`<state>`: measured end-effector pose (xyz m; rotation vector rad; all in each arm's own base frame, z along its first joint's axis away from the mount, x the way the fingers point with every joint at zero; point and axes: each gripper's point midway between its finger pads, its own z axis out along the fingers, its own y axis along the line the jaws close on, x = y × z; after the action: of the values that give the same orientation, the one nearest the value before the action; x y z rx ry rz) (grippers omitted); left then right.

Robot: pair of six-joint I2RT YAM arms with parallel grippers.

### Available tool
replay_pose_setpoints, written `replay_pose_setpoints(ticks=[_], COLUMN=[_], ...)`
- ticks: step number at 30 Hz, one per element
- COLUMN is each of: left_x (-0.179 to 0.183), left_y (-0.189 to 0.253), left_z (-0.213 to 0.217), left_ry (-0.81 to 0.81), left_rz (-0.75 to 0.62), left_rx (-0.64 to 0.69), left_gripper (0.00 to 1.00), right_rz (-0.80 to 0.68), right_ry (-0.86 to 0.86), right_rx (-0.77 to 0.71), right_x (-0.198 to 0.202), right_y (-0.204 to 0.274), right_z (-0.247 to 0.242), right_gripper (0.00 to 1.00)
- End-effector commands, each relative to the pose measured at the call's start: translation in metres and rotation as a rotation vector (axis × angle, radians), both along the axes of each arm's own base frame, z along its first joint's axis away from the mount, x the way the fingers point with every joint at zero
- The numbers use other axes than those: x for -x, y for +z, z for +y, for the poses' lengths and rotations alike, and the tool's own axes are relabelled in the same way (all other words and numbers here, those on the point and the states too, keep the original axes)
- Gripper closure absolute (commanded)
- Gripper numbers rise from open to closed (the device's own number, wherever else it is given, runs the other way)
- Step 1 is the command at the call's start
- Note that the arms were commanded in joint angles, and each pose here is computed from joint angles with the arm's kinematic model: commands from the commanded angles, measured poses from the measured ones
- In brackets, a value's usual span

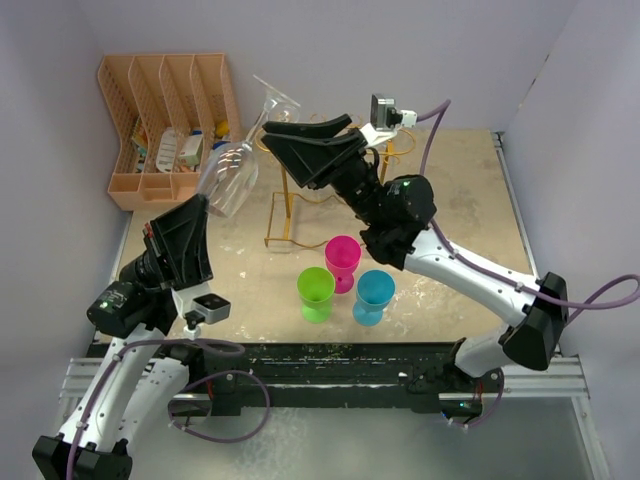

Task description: Place the wine glass upside down on the wine glass rack

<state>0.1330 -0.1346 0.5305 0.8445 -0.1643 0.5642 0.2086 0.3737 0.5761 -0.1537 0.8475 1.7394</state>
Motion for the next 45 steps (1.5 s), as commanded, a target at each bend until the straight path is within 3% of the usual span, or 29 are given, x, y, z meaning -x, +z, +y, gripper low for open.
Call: replay_pose_setpoints(ticks=[1,20,24,28,34,35,42,45], left_x=[0.013,-0.002,-0.003,-0.003,-0.004,-0.004,-0.004,-0.006], left_y=[0.008,0.0,-0.002,-0.005,-0.01,-0.01,-0.012,-0.009], left_z=[0.005,0.004,0.003,0.001,-0.001,-0.001,-0.002,-0.001], left_ry=[0.001,0.007,0.003,-0.002,-0.007,-0.007,-0.005,-0.001], left_rz=[-0.065,-0.033,-0.032,-0.027,-0.02,-0.021,-0.039,-0.044], left_rx=[0.027,0.035,0.031,0.024,0.016,0.015,0.012,0.025], left_gripper=[1.0,1.0,1.0,1.0,1.0,1.0,1.0,1.0], right_rz=[-0.058,-0.078,-0.08,-0.087,-0.095,-0.096,-0.105,-0.102], right_ry=[0.001,0.053,0.055,0.054,0.049,0.049,0.046,0.041], right_rx=[-0.085,-0.08,-0.079,-0.074,-0.08,-0.082,-0.08,-0.079], right_x=[0.011,0.017,0.016,0.016,0.015,0.015,0.015,0.014], right_y=[0.028,0.023,0.022,0.021,0.02,0.021,0.019,0.017], right_z=[-0.007,0.011,0.013,0.016,0.016,0.016,0.017,0.017], right_gripper=[0.46,0.68,0.78,0.99,0.66,0.66,0.83,0.99])
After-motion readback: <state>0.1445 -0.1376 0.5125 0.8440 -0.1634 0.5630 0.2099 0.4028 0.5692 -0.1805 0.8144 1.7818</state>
